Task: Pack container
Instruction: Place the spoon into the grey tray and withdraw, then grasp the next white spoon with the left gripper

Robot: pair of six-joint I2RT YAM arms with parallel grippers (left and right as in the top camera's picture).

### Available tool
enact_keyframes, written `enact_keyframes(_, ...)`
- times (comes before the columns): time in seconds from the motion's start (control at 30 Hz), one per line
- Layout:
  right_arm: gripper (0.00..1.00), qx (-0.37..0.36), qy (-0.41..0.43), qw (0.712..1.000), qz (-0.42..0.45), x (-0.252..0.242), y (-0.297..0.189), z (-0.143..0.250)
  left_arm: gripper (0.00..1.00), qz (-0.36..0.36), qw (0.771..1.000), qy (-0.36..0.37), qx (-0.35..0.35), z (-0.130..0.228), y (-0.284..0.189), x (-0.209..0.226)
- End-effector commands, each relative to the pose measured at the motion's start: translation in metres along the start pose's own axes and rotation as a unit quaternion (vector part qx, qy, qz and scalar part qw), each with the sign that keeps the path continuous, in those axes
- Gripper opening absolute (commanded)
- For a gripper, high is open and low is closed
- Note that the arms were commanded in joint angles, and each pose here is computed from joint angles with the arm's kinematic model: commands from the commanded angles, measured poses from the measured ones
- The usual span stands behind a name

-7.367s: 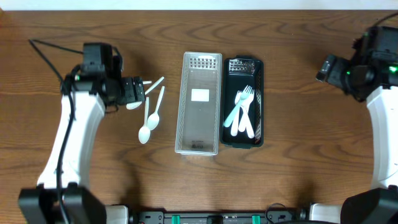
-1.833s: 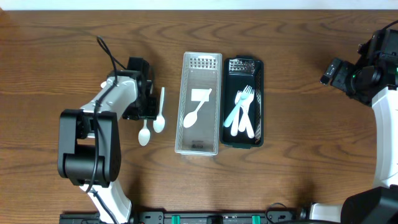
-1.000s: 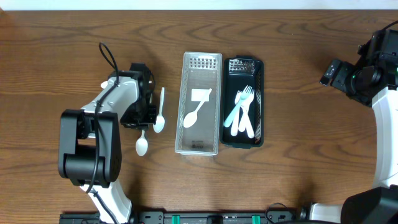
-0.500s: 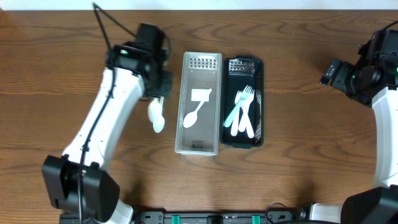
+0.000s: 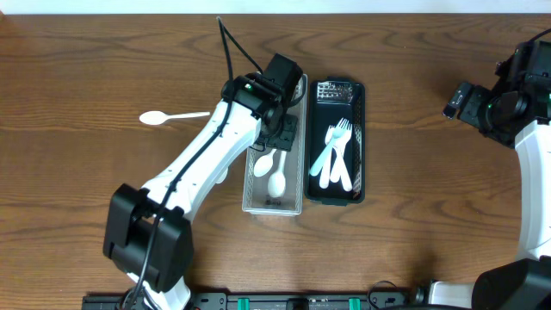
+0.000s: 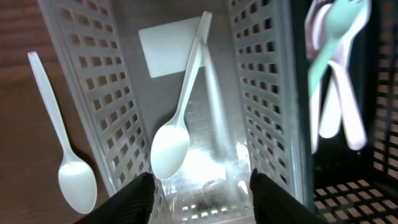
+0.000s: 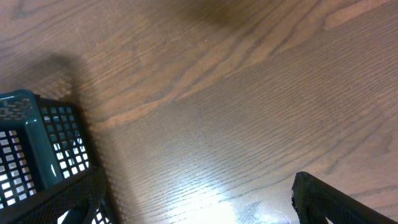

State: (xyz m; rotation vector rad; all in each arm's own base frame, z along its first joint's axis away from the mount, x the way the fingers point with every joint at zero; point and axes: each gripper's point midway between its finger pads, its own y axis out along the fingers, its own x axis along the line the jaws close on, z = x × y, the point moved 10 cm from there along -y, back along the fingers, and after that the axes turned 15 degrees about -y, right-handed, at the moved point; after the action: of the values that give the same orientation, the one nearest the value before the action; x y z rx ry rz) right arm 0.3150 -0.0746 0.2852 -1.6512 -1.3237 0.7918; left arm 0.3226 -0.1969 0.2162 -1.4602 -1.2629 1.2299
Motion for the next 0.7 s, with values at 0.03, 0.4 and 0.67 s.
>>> enact_keyframes(0.03,0.99,0.003,0.003,1.000,0.000,-0.003,0.001,0.001,0.61,-0.047,0.998,-0.018,-0.033,-0.014,-0.022,0.026)
enact_keyframes(0.4,0.99,0.003,0.003,1.000,0.000,-0.002,0.001,0.001,0.77,-0.119,0.983,-0.136,-0.021,-0.038,-0.018,0.138)
enact_keyframes(0.67,0.99,0.003,0.003,1.000,0.000,-0.002,0.001,0.001,0.69,-0.136,0.982,-0.121,0.043,-0.036,0.045,0.151)
